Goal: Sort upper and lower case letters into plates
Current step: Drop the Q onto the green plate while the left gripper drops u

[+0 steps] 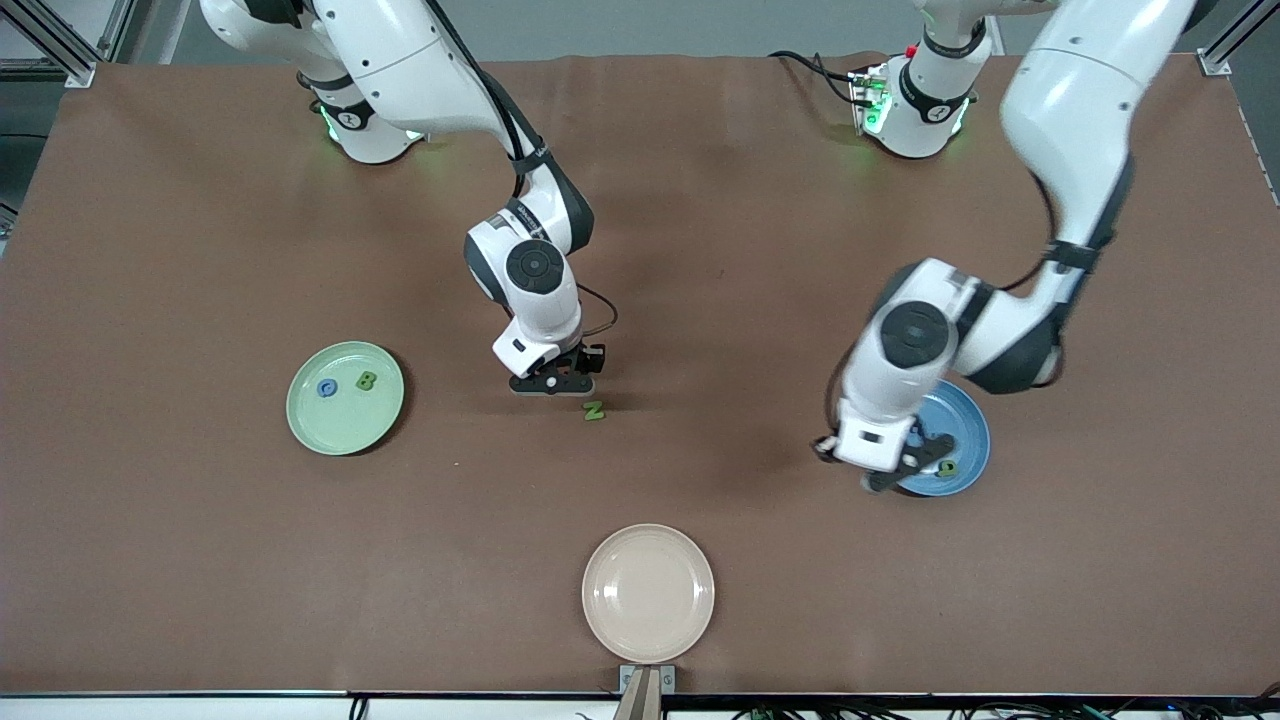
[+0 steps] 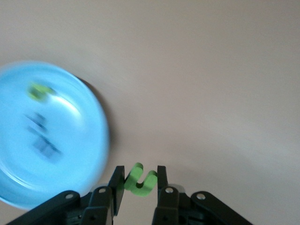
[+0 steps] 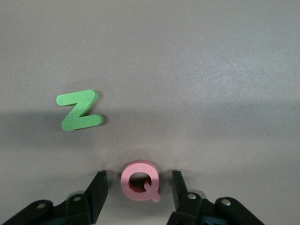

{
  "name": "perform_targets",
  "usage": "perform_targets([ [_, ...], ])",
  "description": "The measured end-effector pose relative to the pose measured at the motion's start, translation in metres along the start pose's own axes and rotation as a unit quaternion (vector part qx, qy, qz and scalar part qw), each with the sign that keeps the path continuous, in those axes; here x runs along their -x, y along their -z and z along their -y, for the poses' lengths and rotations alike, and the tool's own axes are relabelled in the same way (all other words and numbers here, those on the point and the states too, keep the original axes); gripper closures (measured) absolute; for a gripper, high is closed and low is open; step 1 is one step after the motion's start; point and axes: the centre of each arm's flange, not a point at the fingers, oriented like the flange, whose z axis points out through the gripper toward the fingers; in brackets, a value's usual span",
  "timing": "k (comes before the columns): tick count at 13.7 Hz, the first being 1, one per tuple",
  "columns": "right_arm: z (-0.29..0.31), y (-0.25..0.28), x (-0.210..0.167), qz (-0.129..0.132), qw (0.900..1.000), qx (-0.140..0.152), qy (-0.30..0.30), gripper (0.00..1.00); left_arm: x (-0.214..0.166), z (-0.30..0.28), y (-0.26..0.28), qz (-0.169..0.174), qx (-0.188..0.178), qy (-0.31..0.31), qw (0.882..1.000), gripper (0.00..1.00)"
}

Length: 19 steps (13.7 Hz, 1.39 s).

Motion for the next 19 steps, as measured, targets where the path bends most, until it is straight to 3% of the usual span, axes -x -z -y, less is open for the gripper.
perform_targets([
  [2, -0.001, 0.0, -0.001, -0.002, 1.0, -0.001, 0.002, 0.39, -0.027, 0.044, -0.017, 0.013, -0.014, -0.002, 1.0, 0.68],
  [4, -0.001, 0.0, -0.002, -0.003, 1.0, -0.001, 0.003, 0.53, -0.035, 0.07, -0.038, 0.03, -0.024, 0.007, 0.999, 0.68],
  [5, -0.002, 0.0, -0.003, -0.004, 1.0, -0.001, 0.002, 0.53, -0.033, 0.076, -0.047, 0.038, -0.028, 0.009, 0.999, 0.68],
  [6, -0.001, 0.001, -0.003, -0.005, 1.0, -0.002, 0.002, 0.63, -0.029, 0.078, -0.053, 0.045, -0.032, 0.009, 0.998, 0.68],
  [7, -0.003, 0.001, -0.004, -0.005, 1.0, -0.002, 0.001, 0.65, -0.025, 0.079, -0.056, 0.048, -0.034, 0.011, 0.998, 0.63],
  [9, -0.012, 0.0, -0.011, -0.004, 1.0, 0.0, -0.007, 0.65, -0.026, 0.078, -0.048, 0.045, -0.036, 0.019, 0.998, 0.41],
  [13, -0.075, 0.013, -0.052, 0.023, 1.0, 0.02, 0.0, 0.65, -0.046, 0.054, 0.035, 0.022, -0.037, 0.012, 0.999, 0.01],
  [17, -0.187, 0.058, -0.092, 0.033, 0.999, 0.012, 0.037, 0.65, -0.049, 0.02, 0.145, -0.009, -0.006, -0.053, 0.999, 0.0],
  [19, -0.256, 0.059, -0.096, 0.044, 0.997, 0.01, 0.065, 0.65, -0.042, 0.023, 0.19, -0.024, -0.016, -0.066, 0.997, 0.0],
])
